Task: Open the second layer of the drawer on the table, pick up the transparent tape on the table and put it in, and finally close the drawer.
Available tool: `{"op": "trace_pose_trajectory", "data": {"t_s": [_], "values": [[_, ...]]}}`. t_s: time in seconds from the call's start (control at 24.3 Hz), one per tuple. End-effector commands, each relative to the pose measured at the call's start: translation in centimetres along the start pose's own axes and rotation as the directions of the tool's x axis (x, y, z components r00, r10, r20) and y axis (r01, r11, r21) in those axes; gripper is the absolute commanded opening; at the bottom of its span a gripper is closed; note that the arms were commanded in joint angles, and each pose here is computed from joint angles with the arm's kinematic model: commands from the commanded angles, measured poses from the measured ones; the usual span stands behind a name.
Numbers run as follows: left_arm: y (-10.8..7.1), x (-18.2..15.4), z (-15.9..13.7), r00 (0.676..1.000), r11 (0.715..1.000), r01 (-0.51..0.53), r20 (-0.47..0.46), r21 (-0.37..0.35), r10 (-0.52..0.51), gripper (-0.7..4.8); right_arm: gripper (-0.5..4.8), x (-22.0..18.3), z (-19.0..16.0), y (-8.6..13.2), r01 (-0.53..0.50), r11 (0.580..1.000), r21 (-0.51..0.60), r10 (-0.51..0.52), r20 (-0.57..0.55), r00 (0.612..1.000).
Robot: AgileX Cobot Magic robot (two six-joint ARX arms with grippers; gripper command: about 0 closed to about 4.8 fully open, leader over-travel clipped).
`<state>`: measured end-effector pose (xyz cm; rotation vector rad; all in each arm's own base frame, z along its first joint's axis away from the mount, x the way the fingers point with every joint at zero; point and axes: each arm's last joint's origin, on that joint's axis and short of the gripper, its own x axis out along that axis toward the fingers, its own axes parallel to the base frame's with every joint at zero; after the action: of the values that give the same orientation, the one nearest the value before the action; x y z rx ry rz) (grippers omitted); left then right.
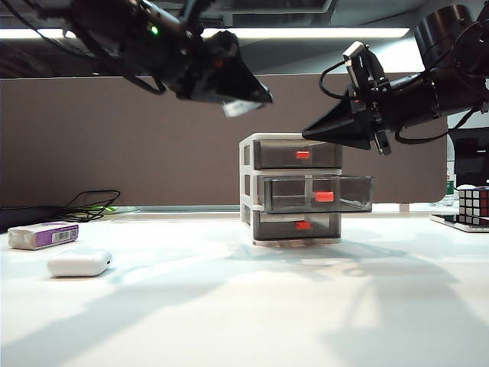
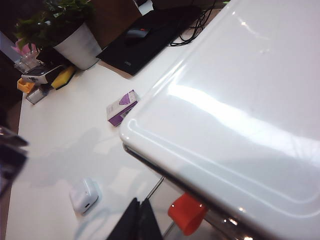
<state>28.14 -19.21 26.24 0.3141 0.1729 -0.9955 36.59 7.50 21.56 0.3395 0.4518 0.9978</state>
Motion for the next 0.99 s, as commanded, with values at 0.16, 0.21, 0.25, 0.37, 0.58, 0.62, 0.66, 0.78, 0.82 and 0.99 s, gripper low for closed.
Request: {"op": "trace_pose_trajectory", "data": {"t_s": [0.16, 0.21, 0.25, 0.37, 0.58, 0.62, 0.66, 0.78, 0.82, 0.99], "values": [[-0.2, 3.4, 0.5, 0.998, 0.998, 0.057, 0.006, -0.001, -0.057, 0.43, -0.05, 0.1, 0.4, 0.3, 0.005, 1.0, -0.018, -0.005, 0.016, 1.0], [-0.3, 3.9, 0.5, 0.998, 0.998, 0.064, 0.004, 0.0, -0.064, 0.43, -0.05, 0.1, 0.4, 0.3, 0.005, 1.0, -0.018, -0.005, 0.016, 1.0], [-0.5, 4.4, 0.6, 0.997, 0.997, 0.072, 0.002, 0.002, -0.072, 0.43, -0.05, 0.2, 0.4, 0.3, 0.006, 1.0, -0.018, -0.005, 0.016, 1.0], [-0.8, 5.4, 0.4, 0.996, 0.996, 0.085, -0.007, 0.0, -0.085, 0.43, -0.05, 0.2, 0.4, 0.3, 0.008, 1.0, -0.019, -0.007, 0.017, 1.0], [-0.9, 6.1, -0.6, 0.994, 0.995, 0.097, -0.041, -0.015, -0.097, 0.43, -0.05, 0.1, 0.6, 0.2, 0.053, 0.998, -0.03, -0.051, 0.041, 0.998], [-0.9, 6.1, -0.8, 0.994, 0.995, 0.098, -0.047, -0.018, -0.099, 0.43, -0.05, 0.1, 0.7, 0.2, 0.051, 0.998, -0.035, -0.05, 0.046, 0.998], [-0.9, 6.4, -1.2, 0.993, 0.995, 0.102, -0.059, -0.023, -0.103, 0.43, -0.05, 0.1, 0.8, 0.2, 0.05, 0.998, -0.039, -0.048, 0.05, 0.998], [-0.9, 6.8, -1.9, 0.991, 0.994, 0.107, -0.077, -0.032, -0.109, 0.43, -0.05, 0.1, 0.8, 0.3, 0.049, 0.998, -0.041, -0.046, 0.053, 0.998], [-0.9, 6.9, -2.0, 0.99, 0.994, 0.108, -0.082, -0.035, -0.11, 0.43, -0.05, 0.1, 0.8, 0.3, 0.048, 0.998, -0.042, -0.046, 0.053, 0.998], [-0.9, 7.0, -2.1, 0.991, 0.994, 0.107, -0.081, -0.033, -0.109, 1.79, -0.05, 0.1, 0.8, 0.3, 0.048, 0.998, -0.042, -0.046, 0.053, 0.998]]}}
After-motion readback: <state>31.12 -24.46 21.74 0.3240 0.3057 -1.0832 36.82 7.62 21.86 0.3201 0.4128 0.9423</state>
